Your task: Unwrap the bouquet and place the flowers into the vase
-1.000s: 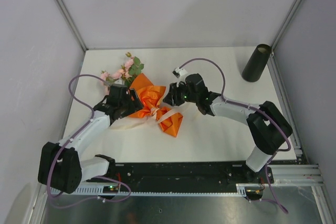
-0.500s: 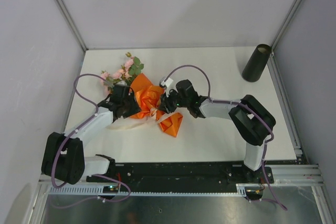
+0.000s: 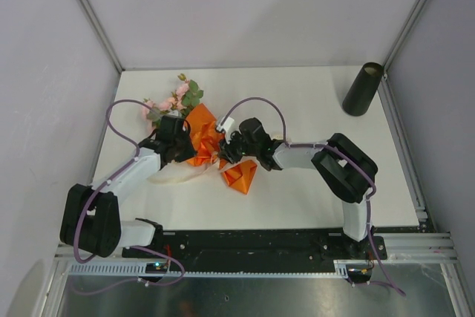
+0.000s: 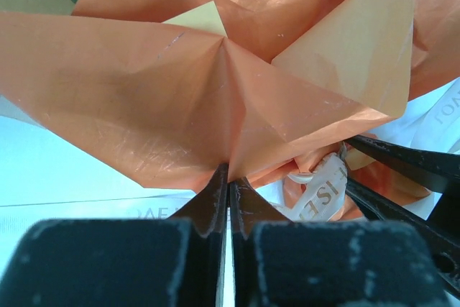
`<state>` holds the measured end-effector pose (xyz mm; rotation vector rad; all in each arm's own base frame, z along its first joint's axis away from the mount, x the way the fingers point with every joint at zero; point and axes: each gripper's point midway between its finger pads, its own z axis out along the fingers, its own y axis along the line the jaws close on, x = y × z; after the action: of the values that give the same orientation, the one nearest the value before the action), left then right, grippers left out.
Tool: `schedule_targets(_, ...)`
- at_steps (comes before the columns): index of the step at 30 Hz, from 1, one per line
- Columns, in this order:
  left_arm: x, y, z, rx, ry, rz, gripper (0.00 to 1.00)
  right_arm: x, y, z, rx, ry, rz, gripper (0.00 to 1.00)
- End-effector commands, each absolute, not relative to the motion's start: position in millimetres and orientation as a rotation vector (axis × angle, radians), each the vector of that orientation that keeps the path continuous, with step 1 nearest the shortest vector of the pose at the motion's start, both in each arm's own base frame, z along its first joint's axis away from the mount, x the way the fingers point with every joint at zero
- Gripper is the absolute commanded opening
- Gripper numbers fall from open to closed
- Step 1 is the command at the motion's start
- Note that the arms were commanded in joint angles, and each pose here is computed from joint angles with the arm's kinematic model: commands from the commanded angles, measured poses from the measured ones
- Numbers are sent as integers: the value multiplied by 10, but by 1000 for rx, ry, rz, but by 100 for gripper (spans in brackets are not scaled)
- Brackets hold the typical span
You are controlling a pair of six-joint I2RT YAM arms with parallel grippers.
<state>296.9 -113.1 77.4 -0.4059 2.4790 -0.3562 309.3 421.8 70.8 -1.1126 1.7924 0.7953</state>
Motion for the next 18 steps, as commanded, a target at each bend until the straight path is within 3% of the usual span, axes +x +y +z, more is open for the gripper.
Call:
schedule_targets(1,3102,-1211,938,-349,2438,-391,2,3178,4328,758,-1129,1733,754,35)
schedule_targets(5,3107,-1212,937,-348,2439,-391,1,3156,4349,722,-1136,1734,752,31)
schedule_targets(11,3084,-1153,891,-364,2443,-352,1,3220,4330,916,-1079,1719,716,2)
schedule_targets(18,3028,-986,791,-406,2465,-235,0,3324,4177,1345,-830,1727,770,0)
